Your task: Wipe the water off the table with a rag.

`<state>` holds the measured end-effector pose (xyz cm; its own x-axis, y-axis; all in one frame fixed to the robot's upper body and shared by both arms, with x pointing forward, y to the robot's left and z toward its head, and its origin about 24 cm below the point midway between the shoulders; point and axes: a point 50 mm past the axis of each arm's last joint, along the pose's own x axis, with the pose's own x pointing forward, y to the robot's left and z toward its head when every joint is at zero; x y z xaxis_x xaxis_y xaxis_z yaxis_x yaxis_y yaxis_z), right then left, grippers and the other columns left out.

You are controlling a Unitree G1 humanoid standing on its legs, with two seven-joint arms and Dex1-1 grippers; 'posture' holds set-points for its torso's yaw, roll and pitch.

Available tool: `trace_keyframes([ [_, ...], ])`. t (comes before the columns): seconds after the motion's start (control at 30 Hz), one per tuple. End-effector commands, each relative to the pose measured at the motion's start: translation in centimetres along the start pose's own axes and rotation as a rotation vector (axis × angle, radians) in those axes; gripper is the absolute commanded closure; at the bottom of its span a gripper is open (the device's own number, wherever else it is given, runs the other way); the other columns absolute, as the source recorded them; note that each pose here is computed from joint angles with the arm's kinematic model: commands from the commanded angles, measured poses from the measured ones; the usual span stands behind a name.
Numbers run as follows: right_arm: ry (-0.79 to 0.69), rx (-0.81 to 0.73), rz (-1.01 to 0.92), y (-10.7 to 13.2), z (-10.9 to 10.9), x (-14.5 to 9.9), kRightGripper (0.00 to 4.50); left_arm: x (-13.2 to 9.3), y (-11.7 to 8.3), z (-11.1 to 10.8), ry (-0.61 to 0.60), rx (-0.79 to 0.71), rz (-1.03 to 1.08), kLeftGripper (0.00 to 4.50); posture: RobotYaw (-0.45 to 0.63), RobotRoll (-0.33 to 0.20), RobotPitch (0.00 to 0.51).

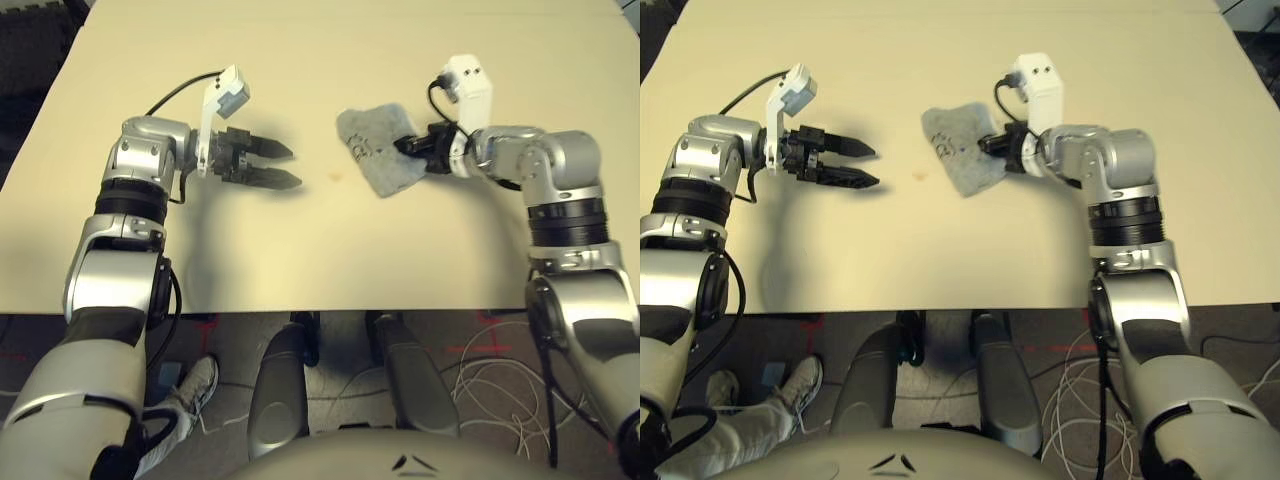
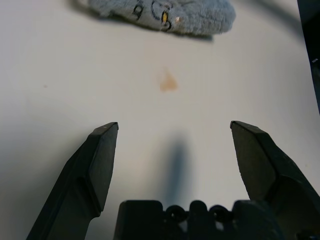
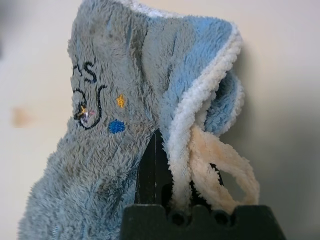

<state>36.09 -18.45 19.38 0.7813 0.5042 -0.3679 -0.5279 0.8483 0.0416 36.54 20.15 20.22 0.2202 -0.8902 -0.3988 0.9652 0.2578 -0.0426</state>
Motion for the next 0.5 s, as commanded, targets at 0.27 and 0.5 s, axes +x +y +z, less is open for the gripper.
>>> trace_keyframes([
  [0.27, -0.042, 0.017, 0.006, -0.7, 1.1, -0.2, 4.46, 0.4, -0.1, 0.1, 0.012, 0.016, -0.025, 0.0, -0.21, 0.0, 0.316],
  [0.5, -0.058, 0.135, 0.353, 8.3, 3.9, 0.6, 4.46, -0.3, -0.6, 0.4, 0.041, 0.019, -0.07, 0.0, -0.21, 0.0, 0.309],
])
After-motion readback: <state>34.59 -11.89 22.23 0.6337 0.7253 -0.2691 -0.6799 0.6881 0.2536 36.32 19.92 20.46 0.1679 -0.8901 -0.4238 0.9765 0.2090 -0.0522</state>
